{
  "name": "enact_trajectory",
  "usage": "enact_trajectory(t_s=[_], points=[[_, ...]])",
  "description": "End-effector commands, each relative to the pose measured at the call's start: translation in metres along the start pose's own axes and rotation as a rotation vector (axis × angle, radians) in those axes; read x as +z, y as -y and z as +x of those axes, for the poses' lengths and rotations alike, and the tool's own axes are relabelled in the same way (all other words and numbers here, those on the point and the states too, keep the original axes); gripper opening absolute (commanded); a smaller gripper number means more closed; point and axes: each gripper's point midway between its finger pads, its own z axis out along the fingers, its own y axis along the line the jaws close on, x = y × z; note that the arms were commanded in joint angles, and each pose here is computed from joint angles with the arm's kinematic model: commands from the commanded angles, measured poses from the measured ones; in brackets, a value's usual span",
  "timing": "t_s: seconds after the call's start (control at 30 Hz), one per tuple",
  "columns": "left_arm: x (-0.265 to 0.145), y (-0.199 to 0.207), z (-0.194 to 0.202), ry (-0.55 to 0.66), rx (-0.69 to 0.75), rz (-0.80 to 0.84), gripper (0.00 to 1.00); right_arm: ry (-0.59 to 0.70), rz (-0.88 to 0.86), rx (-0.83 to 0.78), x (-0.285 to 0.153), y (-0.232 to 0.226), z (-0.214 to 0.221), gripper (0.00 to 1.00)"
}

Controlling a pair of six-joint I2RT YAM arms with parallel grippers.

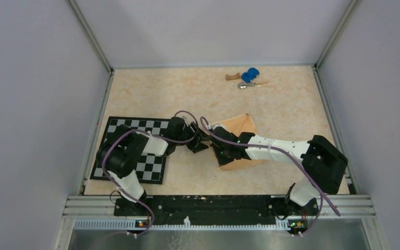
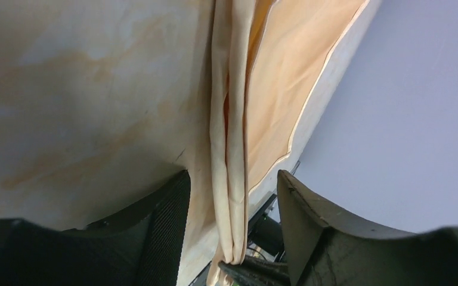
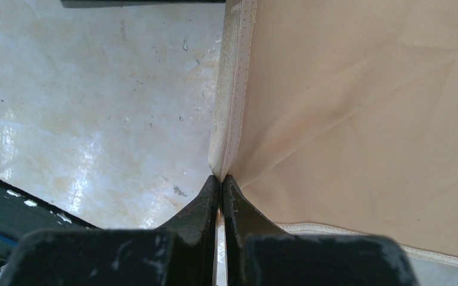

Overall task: Fold the napkin into a case and place the utensils inside
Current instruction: Pick up the upper triangle-folded napkin from the center of the board, then turn over the upper triangle folded napkin at the center of the board.

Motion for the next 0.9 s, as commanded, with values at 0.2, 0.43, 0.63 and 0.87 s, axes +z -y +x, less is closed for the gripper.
enact_trajectory(t_s=[0.2,0.43,0.63,0.87], points=[[0.023,0.018,-0.024,0.069,0.086,0.035,0.28,0.074,-0.077,-0.001,-0.012,-0.007,-0.016,0.0],[-0.025,0.033,-0.038,0.137,0.138,-0.036,0.0,0.115,-0.18,-0.048,-0.024,-0.045,-0.027,0.0],[-0.126,0.044,-0.055,0.36,0.155,-0.216,0.0,0.176,-0.442,-0.081,-0.053,-0.139,-0.054,0.0],[-0.225,0.115,-0.05,0.614,0.314,-0.294,0.0,0.253,-1.002,0.024,-0.137,-0.214,-0.081,0.0]])
